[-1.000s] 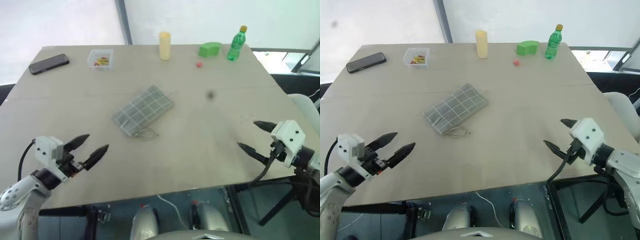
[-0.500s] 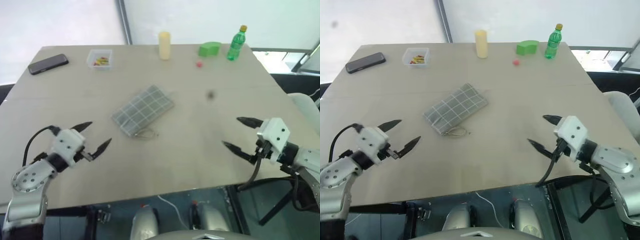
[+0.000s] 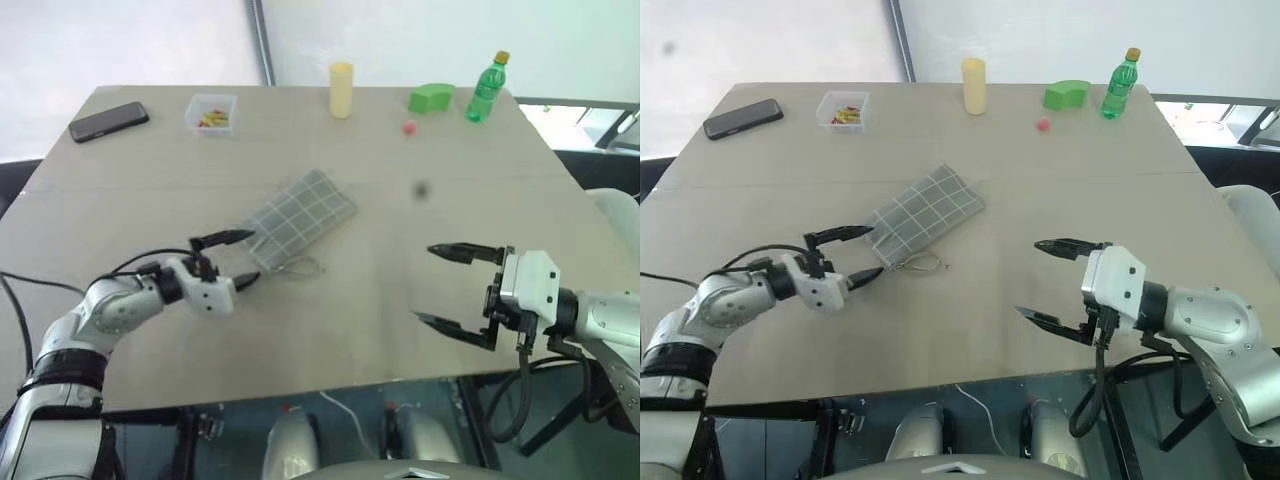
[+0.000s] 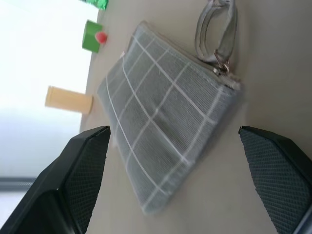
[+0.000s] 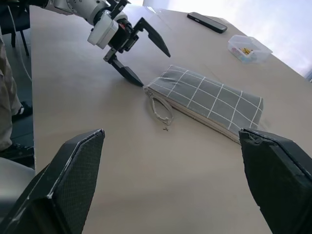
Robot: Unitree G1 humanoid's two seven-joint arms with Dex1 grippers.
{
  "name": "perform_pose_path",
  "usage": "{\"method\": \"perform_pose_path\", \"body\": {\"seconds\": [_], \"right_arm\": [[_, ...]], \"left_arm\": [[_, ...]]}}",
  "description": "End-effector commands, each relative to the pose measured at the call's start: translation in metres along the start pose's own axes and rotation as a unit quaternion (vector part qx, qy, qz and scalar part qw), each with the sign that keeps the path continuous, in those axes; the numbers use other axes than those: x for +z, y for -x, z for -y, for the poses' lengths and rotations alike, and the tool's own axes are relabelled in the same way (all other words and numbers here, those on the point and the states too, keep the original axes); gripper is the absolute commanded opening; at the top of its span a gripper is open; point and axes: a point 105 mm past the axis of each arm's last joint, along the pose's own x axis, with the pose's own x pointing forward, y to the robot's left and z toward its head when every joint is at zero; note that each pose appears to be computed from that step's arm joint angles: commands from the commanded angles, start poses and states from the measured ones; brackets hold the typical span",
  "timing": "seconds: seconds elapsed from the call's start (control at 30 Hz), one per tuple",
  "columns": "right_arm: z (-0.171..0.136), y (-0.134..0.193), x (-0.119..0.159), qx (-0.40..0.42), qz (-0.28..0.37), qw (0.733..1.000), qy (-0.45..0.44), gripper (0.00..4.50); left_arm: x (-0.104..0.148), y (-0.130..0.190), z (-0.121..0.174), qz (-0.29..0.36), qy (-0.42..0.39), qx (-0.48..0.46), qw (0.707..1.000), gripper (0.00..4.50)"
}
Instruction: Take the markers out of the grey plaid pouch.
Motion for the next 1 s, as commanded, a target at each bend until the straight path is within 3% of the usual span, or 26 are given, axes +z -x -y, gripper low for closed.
{"method": "perform_pose_path", "body": {"seconds": [0.03, 0.33, 0.43, 0.5, 0.53, 0.67, 0.7, 0.83, 1.0], "right_arm": [[-0.003, 0.0, 0.009, -0.012, 0.012, 1.0, 0.027, 4.5], [-0.006, 0.001, 0.009, -0.035, 0.005, 0.999, 0.03, 4.5], [-0.007, 0.0, 0.007, -0.039, 0.002, 0.999, 0.031, 4.5], [-0.008, 0.0, 0.007, -0.044, 0.003, 0.999, 0.031, 4.5], [-0.007, -0.001, 0.007, -0.047, 0.003, 0.998, 0.031, 4.5], [-0.004, -0.004, 0.005, -0.059, 0.001, 0.998, 0.032, 4.5], [-0.003, -0.006, 0.005, -0.062, 0.002, 0.998, 0.031, 4.5], [0.002, -0.014, 0.002, -0.083, -0.011, 0.996, 0.023, 4.5], [0.029, -0.043, 0.006, -0.131, -0.014, 0.991, -0.025, 4.5]], "left_arm": [[-0.006, -0.008, 0.003, -0.012, -0.052, -0.017, 0.998, 4.42], [-0.013, -0.021, -0.002, -0.021, -0.112, -0.026, 0.993, 4.42], [-0.011, -0.025, 0.002, -0.015, -0.106, -0.029, 0.994, 3.59], [-0.01, -0.027, 0.001, -0.011, -0.104, -0.027, 0.994, 2.55], [-0.01, -0.028, 0.0, -0.011, -0.101, -0.024, 0.995, 2.27], [-0.009, -0.03, -0.005, -0.011, -0.086, -0.012, 0.996, 0.41], [-0.008, -0.032, -0.008, -0.008, -0.081, -0.004, 0.997, 0.17], [0.001, -0.038, -0.028, 0.009, -0.044, 0.051, 0.998, 0.17], [0.019, -0.052, -0.067, 0.053, 0.089, 0.144, 0.984, 0.17]]}}
